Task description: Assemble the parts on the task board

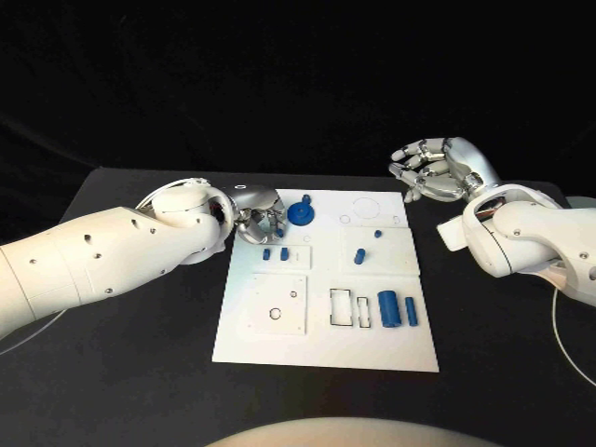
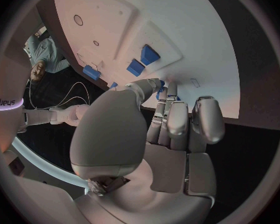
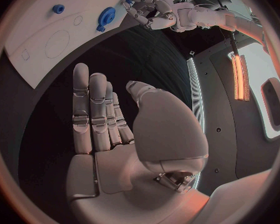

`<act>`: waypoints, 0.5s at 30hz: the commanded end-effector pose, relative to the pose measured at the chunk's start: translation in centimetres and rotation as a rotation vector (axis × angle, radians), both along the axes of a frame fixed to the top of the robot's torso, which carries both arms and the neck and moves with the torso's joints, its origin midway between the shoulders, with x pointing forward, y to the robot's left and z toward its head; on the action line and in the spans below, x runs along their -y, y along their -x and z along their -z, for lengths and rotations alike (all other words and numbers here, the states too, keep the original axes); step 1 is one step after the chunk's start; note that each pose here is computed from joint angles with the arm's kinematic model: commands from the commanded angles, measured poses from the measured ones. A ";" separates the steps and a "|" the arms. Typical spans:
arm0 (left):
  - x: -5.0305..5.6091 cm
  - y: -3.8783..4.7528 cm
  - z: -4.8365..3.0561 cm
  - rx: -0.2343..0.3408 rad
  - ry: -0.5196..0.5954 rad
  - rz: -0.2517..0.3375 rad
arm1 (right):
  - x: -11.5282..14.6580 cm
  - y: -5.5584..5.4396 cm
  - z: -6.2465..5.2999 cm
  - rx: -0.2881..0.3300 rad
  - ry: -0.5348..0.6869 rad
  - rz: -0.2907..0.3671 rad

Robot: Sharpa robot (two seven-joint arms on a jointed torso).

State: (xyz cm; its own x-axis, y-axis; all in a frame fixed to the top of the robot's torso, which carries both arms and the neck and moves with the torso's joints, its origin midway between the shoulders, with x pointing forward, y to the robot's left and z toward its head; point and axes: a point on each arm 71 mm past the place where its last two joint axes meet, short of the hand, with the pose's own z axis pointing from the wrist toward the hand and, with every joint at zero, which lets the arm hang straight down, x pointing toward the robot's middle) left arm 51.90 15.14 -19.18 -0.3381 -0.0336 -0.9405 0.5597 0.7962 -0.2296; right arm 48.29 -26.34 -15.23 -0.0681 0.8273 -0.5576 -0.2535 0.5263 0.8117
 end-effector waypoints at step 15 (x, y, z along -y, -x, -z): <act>0.2 0.08 0.00 -0.002 -0.004 0.013 | -0.2 0.0 0.0 0.001 0.002 -0.016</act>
